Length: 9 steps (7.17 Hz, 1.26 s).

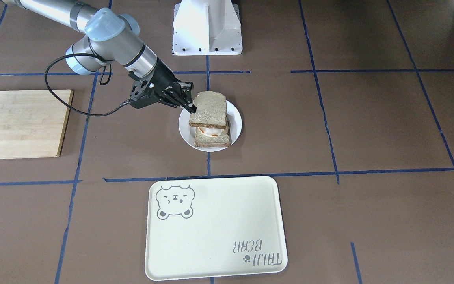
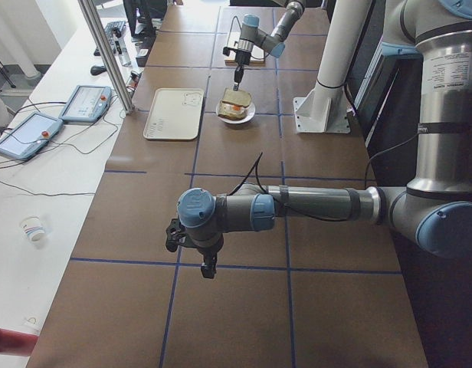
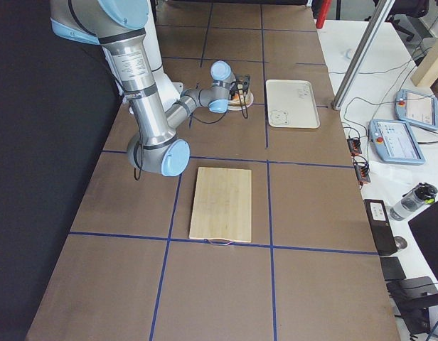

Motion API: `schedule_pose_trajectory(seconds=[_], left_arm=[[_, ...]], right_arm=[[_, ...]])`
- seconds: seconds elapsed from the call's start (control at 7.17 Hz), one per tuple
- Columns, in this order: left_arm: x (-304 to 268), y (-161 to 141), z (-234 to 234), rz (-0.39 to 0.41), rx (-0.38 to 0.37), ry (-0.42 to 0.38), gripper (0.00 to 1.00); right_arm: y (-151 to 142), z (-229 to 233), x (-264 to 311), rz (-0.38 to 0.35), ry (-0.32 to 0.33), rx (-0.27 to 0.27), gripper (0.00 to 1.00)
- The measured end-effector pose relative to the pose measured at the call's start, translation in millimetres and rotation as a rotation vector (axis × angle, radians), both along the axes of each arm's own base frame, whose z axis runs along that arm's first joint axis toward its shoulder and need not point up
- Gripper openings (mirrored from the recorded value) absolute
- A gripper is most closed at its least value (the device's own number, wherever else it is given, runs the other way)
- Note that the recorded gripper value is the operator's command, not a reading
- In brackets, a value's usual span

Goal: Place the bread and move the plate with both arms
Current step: 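Lay the bread slice on the egg toast and open the right gripper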

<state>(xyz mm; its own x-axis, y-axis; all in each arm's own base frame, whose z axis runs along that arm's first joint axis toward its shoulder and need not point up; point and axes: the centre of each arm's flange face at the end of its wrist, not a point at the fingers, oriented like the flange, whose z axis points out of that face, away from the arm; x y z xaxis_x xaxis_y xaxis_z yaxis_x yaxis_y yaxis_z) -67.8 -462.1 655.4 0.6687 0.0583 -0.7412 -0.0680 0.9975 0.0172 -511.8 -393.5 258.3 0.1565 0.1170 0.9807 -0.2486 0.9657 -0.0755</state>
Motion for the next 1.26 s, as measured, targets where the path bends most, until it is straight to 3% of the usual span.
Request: schedule_pose_trajectory(seconds=[0.56, 0.7, 0.84, 0.98, 1.12, 1.26], left_arm=[[0.0, -0.6, -0.1, 0.000, 0.001, 0.000, 1.00], [0.0, -0.7, -0.6, 0.000, 0.001, 0.000, 1.00], [0.0, -0.8, -1.0, 0.000, 0.002, 0.000, 1.00], [0.0, -0.8, -1.2, 0.000, 0.003, 0.000, 1.00], [0.0, -0.9, -1.4, 0.000, 0.004, 0.000, 1.00], [0.0, -0.9, -1.9, 0.000, 0.005, 0.000, 1.00]], right_arm=[[1.8, 8.8, -16.9, 0.002, 0.035, 0.009, 0.02], [0.1, 13.8, -18.3, 0.002, 0.047, 0.013, 0.07], [-2.1, 18.1, -20.6, 0.006, 0.058, 0.017, 0.18], [-4.4, 20.7, -22.6, 0.014, 0.065, 0.019, 0.70], [-7.1, 20.4, -22.4, 0.022, 0.065, 0.018, 1.00], [-9.8, 18.8, -20.8, 0.030, 0.062, 0.015, 1.00]])
